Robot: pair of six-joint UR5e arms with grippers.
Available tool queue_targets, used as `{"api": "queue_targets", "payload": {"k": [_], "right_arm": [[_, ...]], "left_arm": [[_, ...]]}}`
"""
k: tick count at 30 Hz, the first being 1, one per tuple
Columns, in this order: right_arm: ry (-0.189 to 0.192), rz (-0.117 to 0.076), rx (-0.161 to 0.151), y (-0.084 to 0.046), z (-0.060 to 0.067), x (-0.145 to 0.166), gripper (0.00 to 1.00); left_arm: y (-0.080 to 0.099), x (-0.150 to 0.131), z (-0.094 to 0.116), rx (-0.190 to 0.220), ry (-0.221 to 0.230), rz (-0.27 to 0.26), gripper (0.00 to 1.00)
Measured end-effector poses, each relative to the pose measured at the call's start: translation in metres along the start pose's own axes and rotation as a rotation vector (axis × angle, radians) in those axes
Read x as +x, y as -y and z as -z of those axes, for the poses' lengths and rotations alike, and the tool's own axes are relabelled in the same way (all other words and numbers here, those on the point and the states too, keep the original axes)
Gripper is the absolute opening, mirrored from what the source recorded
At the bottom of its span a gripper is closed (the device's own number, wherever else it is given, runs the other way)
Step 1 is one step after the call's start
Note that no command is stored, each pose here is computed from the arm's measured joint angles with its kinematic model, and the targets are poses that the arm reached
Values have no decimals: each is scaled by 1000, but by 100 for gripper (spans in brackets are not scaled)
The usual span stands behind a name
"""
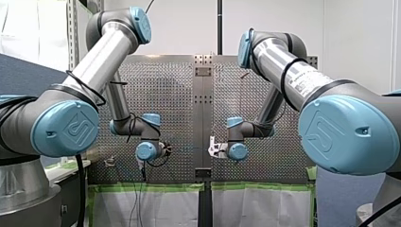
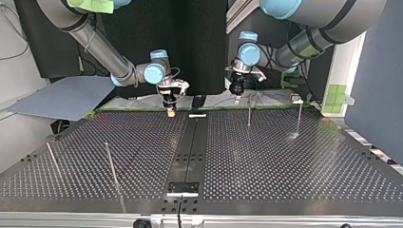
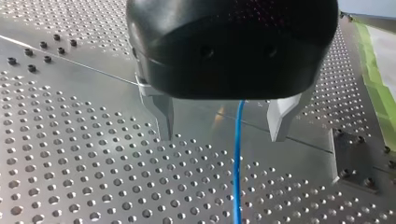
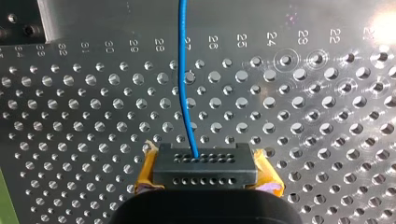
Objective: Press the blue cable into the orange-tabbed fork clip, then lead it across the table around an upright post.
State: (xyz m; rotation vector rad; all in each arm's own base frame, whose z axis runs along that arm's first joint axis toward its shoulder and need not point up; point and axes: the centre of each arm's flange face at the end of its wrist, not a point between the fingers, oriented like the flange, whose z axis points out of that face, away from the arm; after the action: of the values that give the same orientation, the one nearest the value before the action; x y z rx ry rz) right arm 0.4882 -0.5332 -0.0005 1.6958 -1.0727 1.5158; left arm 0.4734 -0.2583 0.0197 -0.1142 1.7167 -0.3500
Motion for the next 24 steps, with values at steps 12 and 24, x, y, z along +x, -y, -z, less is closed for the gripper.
{"api": "queue_targets", "payload": {"k": [12,24], "right_arm": [[5,0,10,2,1,-1,0],[6,1,14,4,1,-1,0]], "left_arm": [[-6,14,-21,-42,-12,-23,100],[0,7,-39,-112,28,-91,100]]}}
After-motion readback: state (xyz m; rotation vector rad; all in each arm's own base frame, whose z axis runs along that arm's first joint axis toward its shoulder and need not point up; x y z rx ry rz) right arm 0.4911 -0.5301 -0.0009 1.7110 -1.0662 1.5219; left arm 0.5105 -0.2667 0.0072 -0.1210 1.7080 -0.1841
